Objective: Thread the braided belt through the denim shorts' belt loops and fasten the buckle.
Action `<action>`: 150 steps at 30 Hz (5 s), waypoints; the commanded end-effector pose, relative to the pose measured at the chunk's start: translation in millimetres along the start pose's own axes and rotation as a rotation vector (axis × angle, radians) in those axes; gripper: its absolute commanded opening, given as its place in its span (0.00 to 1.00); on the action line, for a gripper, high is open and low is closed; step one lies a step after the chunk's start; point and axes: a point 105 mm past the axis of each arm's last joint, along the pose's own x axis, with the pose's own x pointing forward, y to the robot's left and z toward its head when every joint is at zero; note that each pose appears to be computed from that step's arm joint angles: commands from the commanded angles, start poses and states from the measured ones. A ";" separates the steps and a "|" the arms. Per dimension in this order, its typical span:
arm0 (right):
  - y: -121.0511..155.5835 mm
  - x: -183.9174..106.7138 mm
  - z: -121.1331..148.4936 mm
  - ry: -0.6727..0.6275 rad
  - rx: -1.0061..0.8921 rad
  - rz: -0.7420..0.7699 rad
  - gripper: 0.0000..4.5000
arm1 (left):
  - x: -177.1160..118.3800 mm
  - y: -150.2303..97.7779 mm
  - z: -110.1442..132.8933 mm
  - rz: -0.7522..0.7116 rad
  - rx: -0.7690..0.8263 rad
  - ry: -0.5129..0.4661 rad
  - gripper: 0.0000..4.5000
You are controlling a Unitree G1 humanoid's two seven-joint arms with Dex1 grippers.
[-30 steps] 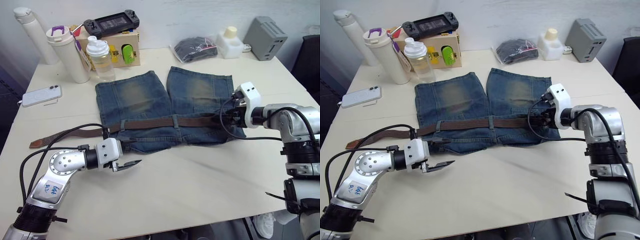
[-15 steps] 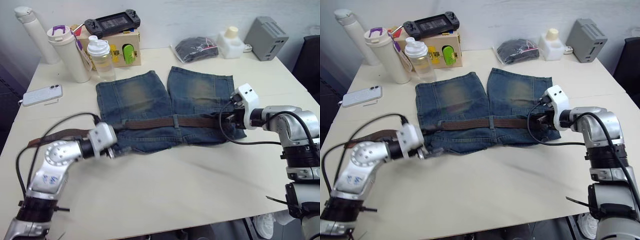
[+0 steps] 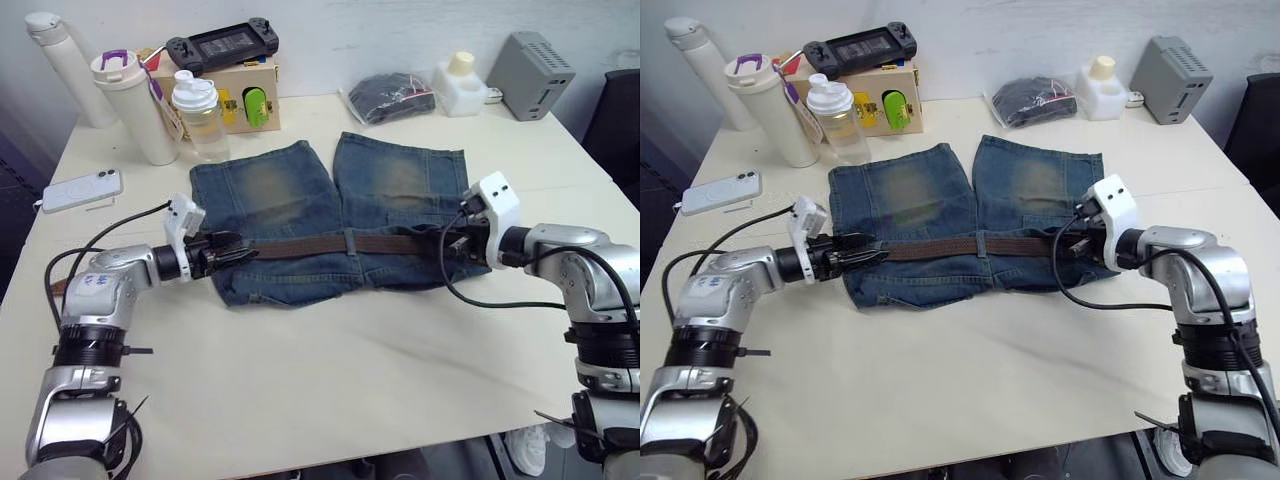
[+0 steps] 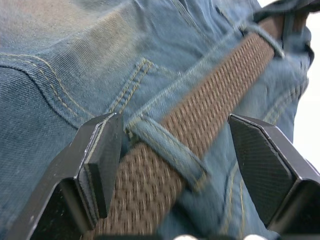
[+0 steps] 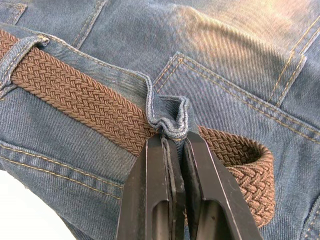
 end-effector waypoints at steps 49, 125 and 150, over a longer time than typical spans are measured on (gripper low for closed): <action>60.0 -97.0 -15.1 -0.172 -0.070 0.282 0.00 | -66.6 -77.1 -10.5 0.010 0.675 -0.066 0.01; -61.6 62.9 -19.3 0.232 -0.408 -0.299 0.00 | 37.6 48.2 -34.6 0.251 0.818 0.331 0.00; 56.4 -6.2 62.8 -0.162 -0.199 0.120 0.99 | -24.9 -3.3 43.2 0.386 0.714 0.025 0.89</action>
